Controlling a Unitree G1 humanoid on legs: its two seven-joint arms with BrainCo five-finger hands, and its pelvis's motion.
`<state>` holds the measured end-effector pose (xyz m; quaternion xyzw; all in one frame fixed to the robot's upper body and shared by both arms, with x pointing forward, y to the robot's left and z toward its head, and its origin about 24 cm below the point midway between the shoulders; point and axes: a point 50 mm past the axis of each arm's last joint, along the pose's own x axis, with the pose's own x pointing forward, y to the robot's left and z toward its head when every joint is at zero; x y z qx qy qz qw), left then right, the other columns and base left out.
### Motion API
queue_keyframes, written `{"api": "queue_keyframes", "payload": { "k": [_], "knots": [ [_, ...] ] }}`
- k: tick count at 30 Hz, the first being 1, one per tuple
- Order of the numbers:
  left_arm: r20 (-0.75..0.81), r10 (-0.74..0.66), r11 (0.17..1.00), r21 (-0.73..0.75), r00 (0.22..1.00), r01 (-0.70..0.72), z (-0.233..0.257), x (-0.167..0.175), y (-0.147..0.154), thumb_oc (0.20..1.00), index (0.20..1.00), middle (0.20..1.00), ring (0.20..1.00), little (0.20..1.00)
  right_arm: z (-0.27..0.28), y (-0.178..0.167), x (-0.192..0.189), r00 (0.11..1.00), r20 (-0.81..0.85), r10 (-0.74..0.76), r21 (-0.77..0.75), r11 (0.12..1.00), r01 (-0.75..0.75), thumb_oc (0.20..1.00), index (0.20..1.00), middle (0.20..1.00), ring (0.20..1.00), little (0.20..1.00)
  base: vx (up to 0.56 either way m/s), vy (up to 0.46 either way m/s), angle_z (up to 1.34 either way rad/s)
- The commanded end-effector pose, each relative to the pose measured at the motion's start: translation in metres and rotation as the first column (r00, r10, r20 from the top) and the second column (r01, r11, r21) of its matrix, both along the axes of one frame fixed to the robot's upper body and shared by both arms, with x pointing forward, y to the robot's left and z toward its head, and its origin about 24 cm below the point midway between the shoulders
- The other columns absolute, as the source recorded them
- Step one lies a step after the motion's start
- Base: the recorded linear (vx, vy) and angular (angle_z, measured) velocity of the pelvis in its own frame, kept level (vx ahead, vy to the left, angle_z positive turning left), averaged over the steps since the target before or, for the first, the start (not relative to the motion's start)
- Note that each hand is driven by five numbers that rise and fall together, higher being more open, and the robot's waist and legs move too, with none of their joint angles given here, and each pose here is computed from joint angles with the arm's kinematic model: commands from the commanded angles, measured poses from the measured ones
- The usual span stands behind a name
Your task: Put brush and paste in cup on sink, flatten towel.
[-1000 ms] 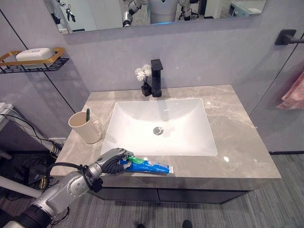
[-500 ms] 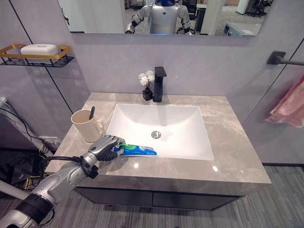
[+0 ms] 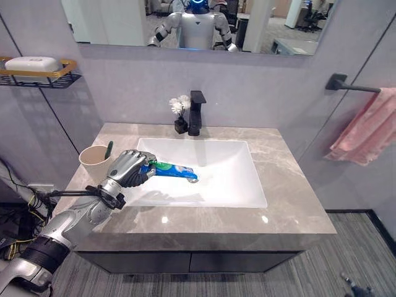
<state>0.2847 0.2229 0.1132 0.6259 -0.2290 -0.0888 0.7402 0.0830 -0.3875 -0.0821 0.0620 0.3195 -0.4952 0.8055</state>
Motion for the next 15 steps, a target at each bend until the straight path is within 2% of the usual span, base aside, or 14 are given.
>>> {"api": "queue_keyframes", "payload": {
  "k": [1, 6, 7, 9, 13, 14, 15],
  "knots": [
    [0.348, 0.051, 0.998, -0.054, 0.936, -0.034, 0.073, 0.017, 0.008, 0.200, 0.200, 0.200, 0.200, 0.200, 0.064, -0.033, 0.040, 0.983, 0.179, 0.037, -0.315, 0.949, 0.022, 1.000, 1.000, 1.000, 1.000, 1.000, 0.00, 0.015, -0.06],
    [0.408, 0.065, 0.998, -0.044, 0.911, -0.052, 0.084, 0.018, 0.010, 0.200, 0.200, 0.200, 0.200, 0.200, 0.105, -0.033, 0.064, 0.957, 0.270, 0.103, -0.473, 0.880, 0.039, 1.000, 1.000, 1.000, 1.000, 1.000, 0.00, 0.011, -0.02],
    [0.449, 0.070, 0.998, -0.033, 0.891, -0.061, 0.094, 0.018, 0.012, 0.200, 0.200, 0.200, 0.200, 0.200, 0.135, -0.032, 0.080, 0.937, 0.298, 0.182, -0.580, 0.815, 0.026, 1.000, 1.000, 1.000, 1.000, 1.000, 0.00, 0.000, 0.00],
    [0.500, 0.068, 0.998, -0.026, 0.863, -0.064, 0.108, 0.019, 0.011, 0.200, 0.200, 0.200, 0.200, 0.200, 0.161, -0.026, 0.094, 0.916, 0.305, 0.262, -0.670, 0.742, 0.011, 1.000, 1.000, 1.000, 1.000, 1.000, 0.00, 0.000, 0.00],
    [0.599, 0.059, 0.998, -0.028, 0.799, -0.053, 0.140, 0.021, 0.006, 0.200, 0.200, 0.200, 0.200, 0.200, 0.218, 0.006, 0.127, 0.786, 0.337, 0.518, -0.811, 0.585, -0.037, 1.000, 1.000, 1.000, 1.000, 1.000, 0.00, 0.010, -0.02],
    [0.600, 0.060, 0.998, -0.028, 0.798, -0.054, 0.140, 0.021, 0.006, 0.200, 0.200, 0.200, 0.200, 0.200, 0.219, 0.006, 0.128, 0.785, 0.338, 0.519, -0.811, 0.584, -0.037, 1.000, 1.000, 1.000, 1.000, 1.000, -0.01, 0.017, -0.08],
    [0.636, 0.045, 0.999, -0.029, 0.770, -0.034, 0.154, 0.022, 0.001, 0.200, 0.200, 0.200, 0.200, 0.200, 0.233, 0.024, 0.142, 0.704, 0.355, 0.615, -0.831, 0.552, -0.063, 1.000, 1.000, 1.000, 1.000, 1.000, 0.00, 0.018, -0.12]
  ]
}}
